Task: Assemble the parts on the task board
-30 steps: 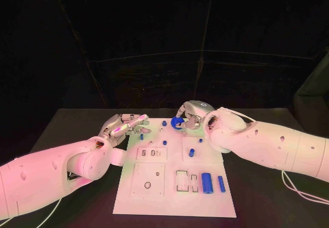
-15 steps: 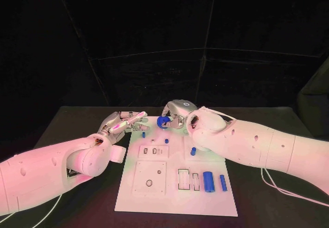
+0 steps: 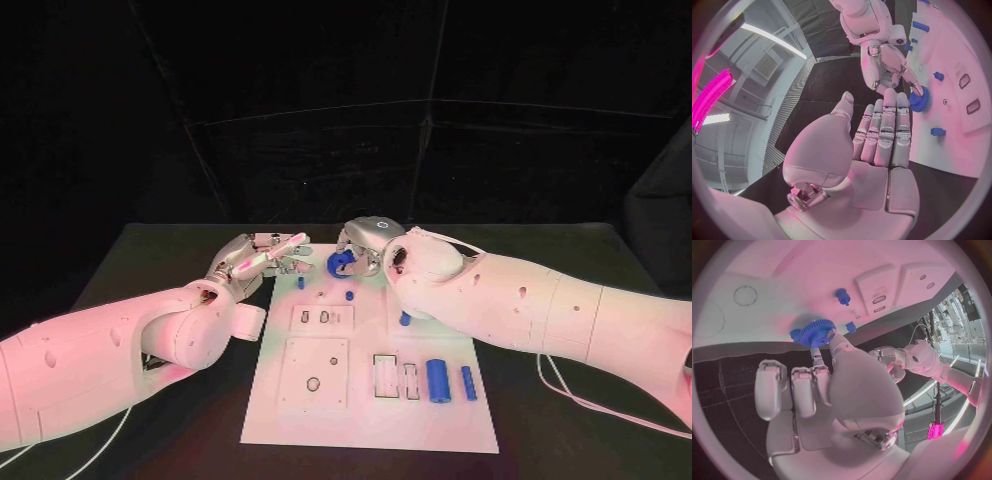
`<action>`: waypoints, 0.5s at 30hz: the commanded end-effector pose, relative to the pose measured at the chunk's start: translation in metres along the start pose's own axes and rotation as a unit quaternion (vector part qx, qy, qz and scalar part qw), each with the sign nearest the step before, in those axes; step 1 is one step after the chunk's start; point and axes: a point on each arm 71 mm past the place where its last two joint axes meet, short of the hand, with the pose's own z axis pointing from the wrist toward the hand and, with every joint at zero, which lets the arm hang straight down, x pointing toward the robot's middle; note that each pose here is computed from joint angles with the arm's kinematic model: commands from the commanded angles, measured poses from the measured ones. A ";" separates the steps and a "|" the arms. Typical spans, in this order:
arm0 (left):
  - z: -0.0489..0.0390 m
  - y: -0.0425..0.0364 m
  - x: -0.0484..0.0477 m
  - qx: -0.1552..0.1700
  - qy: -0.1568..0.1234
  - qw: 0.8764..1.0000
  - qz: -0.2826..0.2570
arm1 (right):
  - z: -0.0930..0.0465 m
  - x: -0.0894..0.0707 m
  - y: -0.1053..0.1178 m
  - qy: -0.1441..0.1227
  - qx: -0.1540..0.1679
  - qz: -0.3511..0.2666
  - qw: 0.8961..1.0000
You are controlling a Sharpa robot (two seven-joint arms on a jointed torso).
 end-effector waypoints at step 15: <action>0.0006 -0.0022 0.0011 0.007 0.006 1.000 -0.004 | 0.002 0.004 -0.001 0.020 0.004 -0.025 0.999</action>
